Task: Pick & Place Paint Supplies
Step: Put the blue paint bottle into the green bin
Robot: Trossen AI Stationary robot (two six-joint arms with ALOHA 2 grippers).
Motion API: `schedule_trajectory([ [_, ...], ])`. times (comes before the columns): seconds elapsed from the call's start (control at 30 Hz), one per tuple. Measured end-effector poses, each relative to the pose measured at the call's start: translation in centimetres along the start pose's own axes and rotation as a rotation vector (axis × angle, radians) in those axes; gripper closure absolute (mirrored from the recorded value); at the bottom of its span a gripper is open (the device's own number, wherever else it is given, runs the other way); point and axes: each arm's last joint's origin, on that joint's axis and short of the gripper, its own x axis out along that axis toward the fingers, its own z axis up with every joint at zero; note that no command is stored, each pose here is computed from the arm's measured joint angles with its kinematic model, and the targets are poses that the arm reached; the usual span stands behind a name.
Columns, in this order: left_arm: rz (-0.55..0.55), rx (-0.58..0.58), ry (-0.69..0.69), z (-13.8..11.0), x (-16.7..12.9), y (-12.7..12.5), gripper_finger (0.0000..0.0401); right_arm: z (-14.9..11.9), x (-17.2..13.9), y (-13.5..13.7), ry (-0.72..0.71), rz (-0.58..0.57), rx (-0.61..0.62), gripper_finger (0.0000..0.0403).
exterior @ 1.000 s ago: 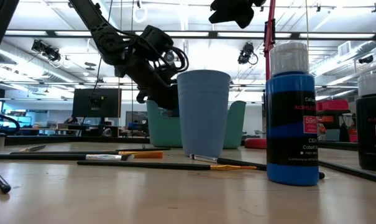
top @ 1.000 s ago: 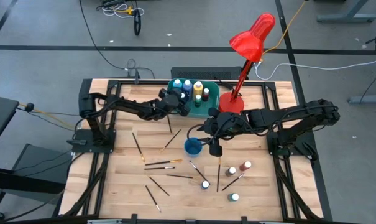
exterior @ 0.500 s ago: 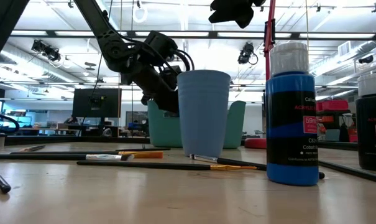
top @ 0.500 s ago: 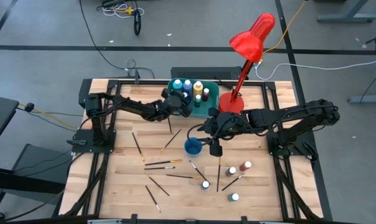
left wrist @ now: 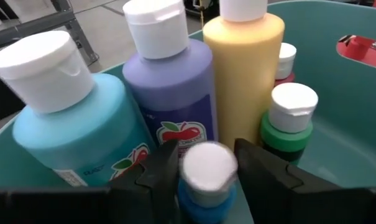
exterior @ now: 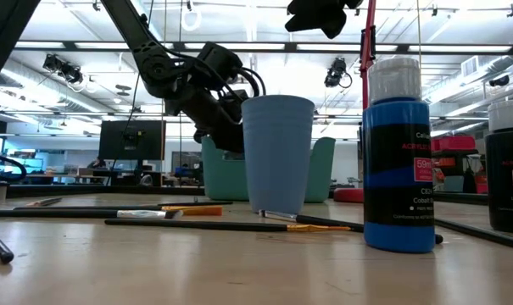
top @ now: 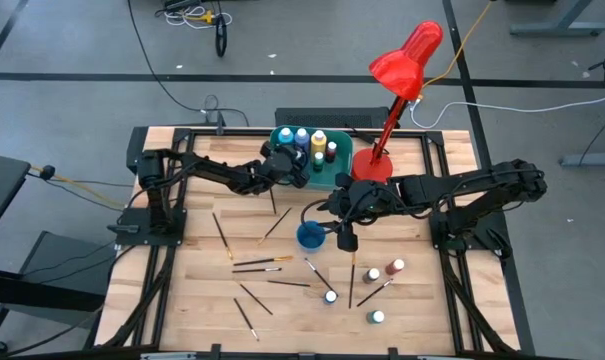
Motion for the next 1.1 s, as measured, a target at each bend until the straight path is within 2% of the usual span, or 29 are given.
schedule_trajectory([
  [0.23,0.021,0.002,-0.003,0.0,0.0,0.0,0.0206,0.0,0.0,0.0,0.0,0.001,0.0,0.0211],
  [0.47,0.021,0.039,-0.007,0.4,-0.4,0.2,0.0208,0.0,0.0,0.0,0.0,0.001,0.0,0.0211],
  [0.73,-0.006,0.017,-0.089,3.1,-2.2,0.4,0.0211,0.0,0.0,0.0,0.0,0.002,0.0,0.0211],
  [0.97,-0.08,0.082,-0.168,6.2,-6.3,-0.1,0.0211,-0.2,-0.2,1.3,0.018,0.102,-0.034,0.0211],
  [1.1,-0.22,0.125,-0.159,7.7,-9.9,-0.2,0.0211,-1.0,-0.2,3.3,0.038,0.169,-0.082,0.0205],
])
